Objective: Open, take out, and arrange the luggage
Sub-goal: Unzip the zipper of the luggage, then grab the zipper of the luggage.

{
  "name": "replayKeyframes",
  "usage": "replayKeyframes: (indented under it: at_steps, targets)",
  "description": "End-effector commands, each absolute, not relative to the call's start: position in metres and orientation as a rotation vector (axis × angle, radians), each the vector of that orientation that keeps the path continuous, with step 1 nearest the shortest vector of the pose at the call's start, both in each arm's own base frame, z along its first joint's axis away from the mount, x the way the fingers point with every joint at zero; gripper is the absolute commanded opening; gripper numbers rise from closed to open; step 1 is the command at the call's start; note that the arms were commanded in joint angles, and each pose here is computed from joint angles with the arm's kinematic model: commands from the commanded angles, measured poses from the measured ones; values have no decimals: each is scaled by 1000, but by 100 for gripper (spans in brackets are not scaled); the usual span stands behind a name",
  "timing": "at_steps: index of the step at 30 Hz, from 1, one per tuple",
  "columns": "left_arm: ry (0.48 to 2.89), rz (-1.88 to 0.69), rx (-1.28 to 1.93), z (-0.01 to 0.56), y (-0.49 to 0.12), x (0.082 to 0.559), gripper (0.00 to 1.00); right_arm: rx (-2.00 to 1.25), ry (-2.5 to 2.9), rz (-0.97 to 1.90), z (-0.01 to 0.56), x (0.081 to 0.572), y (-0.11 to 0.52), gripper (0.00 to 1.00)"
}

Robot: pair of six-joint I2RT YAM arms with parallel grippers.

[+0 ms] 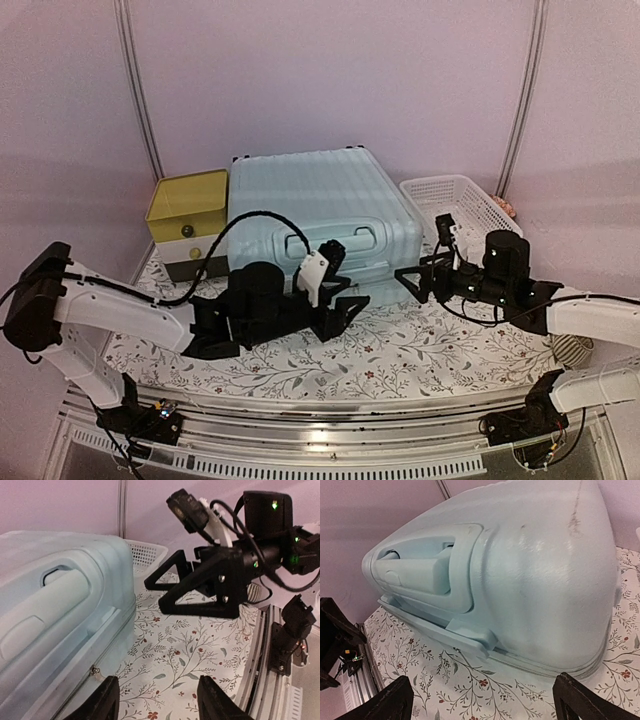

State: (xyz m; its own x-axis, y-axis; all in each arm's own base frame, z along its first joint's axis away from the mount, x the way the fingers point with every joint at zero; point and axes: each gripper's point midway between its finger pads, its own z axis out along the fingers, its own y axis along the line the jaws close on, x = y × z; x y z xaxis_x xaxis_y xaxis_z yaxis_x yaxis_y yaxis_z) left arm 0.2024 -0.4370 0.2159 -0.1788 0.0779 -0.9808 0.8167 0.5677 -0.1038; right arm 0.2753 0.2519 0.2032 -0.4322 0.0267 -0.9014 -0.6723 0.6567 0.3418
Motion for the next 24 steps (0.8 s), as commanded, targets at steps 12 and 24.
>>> replayKeyframes:
  at_steps: [12,24]
  targets:
    - [1800,-822,511,274,-327,253,56,-386,1858,936,169,263,314,83]
    - [1813,-747,399,280,-264,269,59,-240,1801,805,162,274,306,97]
